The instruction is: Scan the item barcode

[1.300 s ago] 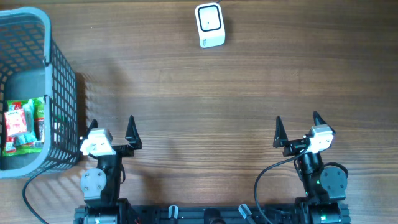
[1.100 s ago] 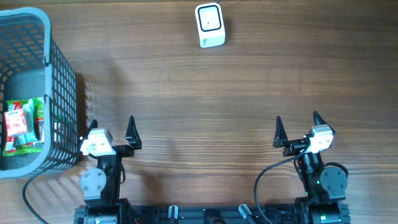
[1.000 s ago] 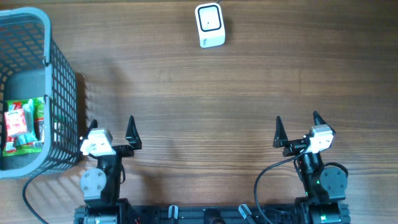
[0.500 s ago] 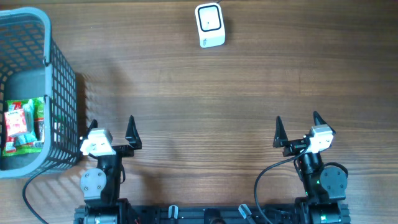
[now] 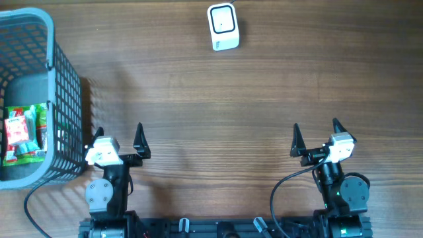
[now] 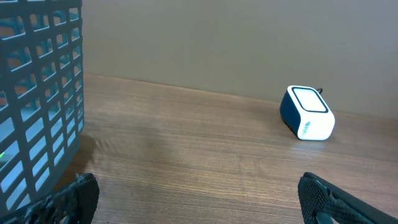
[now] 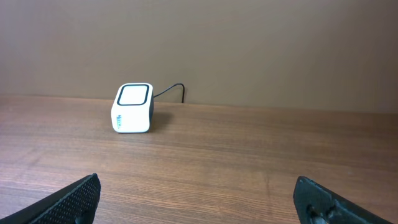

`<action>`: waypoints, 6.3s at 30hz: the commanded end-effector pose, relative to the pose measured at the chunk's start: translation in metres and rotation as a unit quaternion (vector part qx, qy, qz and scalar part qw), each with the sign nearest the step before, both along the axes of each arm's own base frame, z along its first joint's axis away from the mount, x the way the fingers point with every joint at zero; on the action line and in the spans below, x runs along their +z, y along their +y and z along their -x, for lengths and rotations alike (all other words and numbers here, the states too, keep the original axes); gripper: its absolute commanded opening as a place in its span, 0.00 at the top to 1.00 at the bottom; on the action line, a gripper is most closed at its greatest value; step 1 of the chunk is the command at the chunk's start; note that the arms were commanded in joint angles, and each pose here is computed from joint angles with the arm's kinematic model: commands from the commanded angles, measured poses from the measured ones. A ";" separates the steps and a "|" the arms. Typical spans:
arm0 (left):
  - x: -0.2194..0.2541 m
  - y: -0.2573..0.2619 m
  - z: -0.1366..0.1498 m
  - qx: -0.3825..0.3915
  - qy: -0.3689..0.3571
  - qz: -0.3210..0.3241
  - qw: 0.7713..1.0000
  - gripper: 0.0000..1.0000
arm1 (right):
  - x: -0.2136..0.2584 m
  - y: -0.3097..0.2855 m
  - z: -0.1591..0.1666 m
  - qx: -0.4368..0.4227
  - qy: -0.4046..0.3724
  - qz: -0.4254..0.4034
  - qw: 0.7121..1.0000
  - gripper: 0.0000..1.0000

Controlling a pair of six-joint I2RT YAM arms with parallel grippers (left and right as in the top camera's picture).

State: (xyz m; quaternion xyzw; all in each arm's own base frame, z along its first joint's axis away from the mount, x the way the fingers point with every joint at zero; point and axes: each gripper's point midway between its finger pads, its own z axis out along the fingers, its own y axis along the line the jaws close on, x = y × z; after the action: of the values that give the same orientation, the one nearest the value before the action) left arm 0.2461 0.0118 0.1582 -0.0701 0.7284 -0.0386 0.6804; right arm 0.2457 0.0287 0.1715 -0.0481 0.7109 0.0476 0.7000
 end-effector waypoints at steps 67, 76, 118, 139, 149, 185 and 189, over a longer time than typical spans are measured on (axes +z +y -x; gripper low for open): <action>-0.002 -0.004 0.000 -0.010 0.002 -0.009 1.000 0.00 | 0.004 -0.003 0.000 -0.009 -0.008 -0.006 1.000 0.00; -0.002 -0.004 0.000 -0.010 0.002 -0.009 1.000 0.00 | 0.004 -0.003 0.000 -0.008 -0.008 -0.006 1.000 0.00; 0.127 -0.047 0.050 -0.116 0.135 0.073 0.981 0.00 | 0.004 -0.003 0.000 -0.008 -0.008 -0.006 1.000 0.00; 0.223 0.025 -0.075 0.034 0.411 -0.015 0.911 0.00 | 0.004 -0.003 0.000 -0.009 -0.008 -0.006 1.000 0.00; 0.233 0.176 -0.043 0.314 0.378 0.040 0.870 0.00 | 0.004 -0.003 0.000 -0.009 -0.008 -0.006 1.000 0.00; 0.020 0.227 -0.019 0.224 0.585 0.146 0.766 0.00 | 0.004 -0.003 0.000 -0.009 -0.008 -0.006 1.000 0.00; 0.014 0.218 -0.029 0.172 0.585 0.147 0.779 0.00 | 0.004 -0.003 0.000 -0.009 -0.008 -0.006 1.000 0.00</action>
State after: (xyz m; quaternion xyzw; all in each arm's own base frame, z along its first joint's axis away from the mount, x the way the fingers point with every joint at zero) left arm 0.2655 0.2383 0.1785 -0.3469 0.9315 0.0584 0.0927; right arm 0.2456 0.0285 0.1733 -0.0477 0.7084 0.0472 0.7026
